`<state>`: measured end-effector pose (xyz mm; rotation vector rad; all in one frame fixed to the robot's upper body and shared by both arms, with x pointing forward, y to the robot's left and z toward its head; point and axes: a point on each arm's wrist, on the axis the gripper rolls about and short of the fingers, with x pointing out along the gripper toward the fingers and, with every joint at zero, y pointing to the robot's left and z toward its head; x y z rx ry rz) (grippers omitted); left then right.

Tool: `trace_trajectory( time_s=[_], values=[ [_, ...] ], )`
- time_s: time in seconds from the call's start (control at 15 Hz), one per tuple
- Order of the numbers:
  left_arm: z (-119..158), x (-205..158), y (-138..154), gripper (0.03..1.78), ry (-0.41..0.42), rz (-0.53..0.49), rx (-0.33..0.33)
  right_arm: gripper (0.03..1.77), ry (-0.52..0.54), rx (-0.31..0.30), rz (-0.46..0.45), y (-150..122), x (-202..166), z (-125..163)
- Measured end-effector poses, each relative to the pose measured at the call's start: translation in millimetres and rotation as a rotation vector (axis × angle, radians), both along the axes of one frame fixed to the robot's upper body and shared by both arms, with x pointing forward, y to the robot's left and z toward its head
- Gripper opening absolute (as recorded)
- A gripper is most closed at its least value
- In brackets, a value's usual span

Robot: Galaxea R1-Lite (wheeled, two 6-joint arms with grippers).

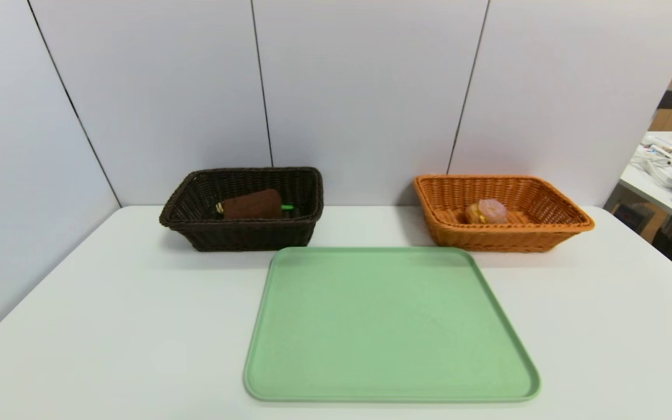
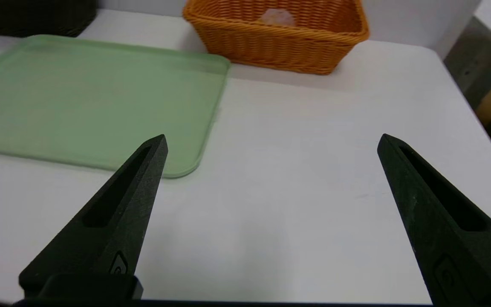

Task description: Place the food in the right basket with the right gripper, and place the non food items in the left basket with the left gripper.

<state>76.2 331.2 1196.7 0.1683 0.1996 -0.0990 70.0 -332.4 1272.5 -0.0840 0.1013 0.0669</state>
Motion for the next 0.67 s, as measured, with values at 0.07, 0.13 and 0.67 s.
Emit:
trace_trajectory(
  time_s=[0.07,0.13,0.67],
  values=[
    [-0.6,-0.3,0.0,1.69,-0.008,0.001,0.000,1.70,-0.014,-0.005,-0.048,-1.3,3.5,-4.6],
    [-2.0,-0.5,0.1,1.69,-0.012,0.002,0.003,1.70,-0.027,-0.009,-0.082,-2.3,6.8,-9.5],
    [-12.8,-9.2,0.6,1.69,-0.137,0.007,0.006,1.70,-0.050,-0.014,-0.159,-4.8,19.6,-41.6]
  ],
)
